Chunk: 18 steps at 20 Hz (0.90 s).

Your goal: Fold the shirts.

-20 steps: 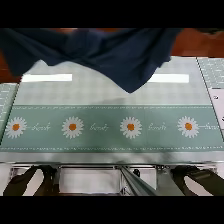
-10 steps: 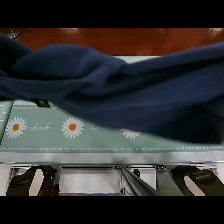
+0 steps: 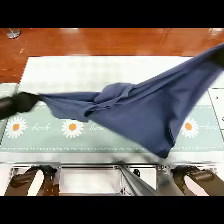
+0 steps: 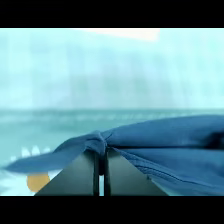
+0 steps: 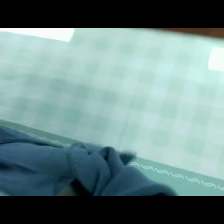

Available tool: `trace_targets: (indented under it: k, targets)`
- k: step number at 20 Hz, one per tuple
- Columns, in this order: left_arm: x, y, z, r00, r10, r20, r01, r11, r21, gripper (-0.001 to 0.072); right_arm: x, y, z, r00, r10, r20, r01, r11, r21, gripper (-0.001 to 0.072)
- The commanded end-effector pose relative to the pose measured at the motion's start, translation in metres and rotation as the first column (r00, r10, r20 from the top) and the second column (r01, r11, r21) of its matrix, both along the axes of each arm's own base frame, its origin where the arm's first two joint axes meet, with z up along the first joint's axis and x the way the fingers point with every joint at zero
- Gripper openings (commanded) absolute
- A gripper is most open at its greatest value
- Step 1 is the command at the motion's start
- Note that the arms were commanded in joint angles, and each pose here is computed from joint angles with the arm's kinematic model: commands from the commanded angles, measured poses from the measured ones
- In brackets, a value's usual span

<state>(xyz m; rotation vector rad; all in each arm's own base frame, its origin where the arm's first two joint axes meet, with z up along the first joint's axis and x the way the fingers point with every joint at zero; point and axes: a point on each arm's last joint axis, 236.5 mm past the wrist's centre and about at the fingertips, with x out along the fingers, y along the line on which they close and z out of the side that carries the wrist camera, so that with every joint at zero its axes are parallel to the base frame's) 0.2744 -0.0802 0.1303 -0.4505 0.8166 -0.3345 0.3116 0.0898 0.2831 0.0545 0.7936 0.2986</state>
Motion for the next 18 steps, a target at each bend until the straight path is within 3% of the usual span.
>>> trace_targets:
  k: [1,8,11,12,13,14,17,18]
  targets:
    - [0.012,-0.005,-0.108,0.984,0.085,-0.160,-0.096,0.993,-0.063,0.0027,0.076,0.001,-0.092,0.988,-0.039,-0.150,0.032,0.998,-0.051,0.0023]
    - [0.125,0.004,-0.162,0.962,0.197,-0.191,-0.202,0.979,-0.004,0.0027,0.215,0.033,-0.196,0.959,-0.097,-0.267,0.112,0.993,0.045,0.0023]
    - [0.157,-0.005,-0.172,0.956,0.150,-0.252,-0.160,0.987,-0.020,0.0036,0.228,0.045,-0.220,0.921,-0.086,-0.379,0.168,0.967,0.190,0.0025]
    - [0.161,-0.012,-0.172,0.953,0.113,-0.281,-0.127,0.991,-0.031,0.0203,0.226,0.044,-0.224,0.905,-0.072,-0.419,0.186,0.953,0.238,0.0196]
    - [0.160,-0.017,-0.171,0.949,0.068,-0.307,-0.082,0.996,-0.033,0.0622,0.219,0.036,-0.225,0.887,-0.059,-0.457,0.196,0.946,0.258,0.0541]
    - [0.157,-0.015,-0.169,0.945,0.018,-0.327,-0.021,1.000,-0.005,0.0701,0.207,0.022,-0.224,0.872,-0.028,-0.488,0.171,0.953,0.251,0.0630]
    - [0.145,0.040,-0.158,0.917,0.008,-0.399,0.059,0.986,0.153,0.0700,0.144,-0.043,-0.220,0.793,0.053,-0.607,0.038,0.990,0.135,0.0630]
    - [0.138,0.061,-0.157,0.900,0.033,-0.434,0.049,0.983,0.176,0.0700,0.120,-0.076,-0.221,0.753,-0.002,-0.658,0.056,0.997,0.061,0.0630]
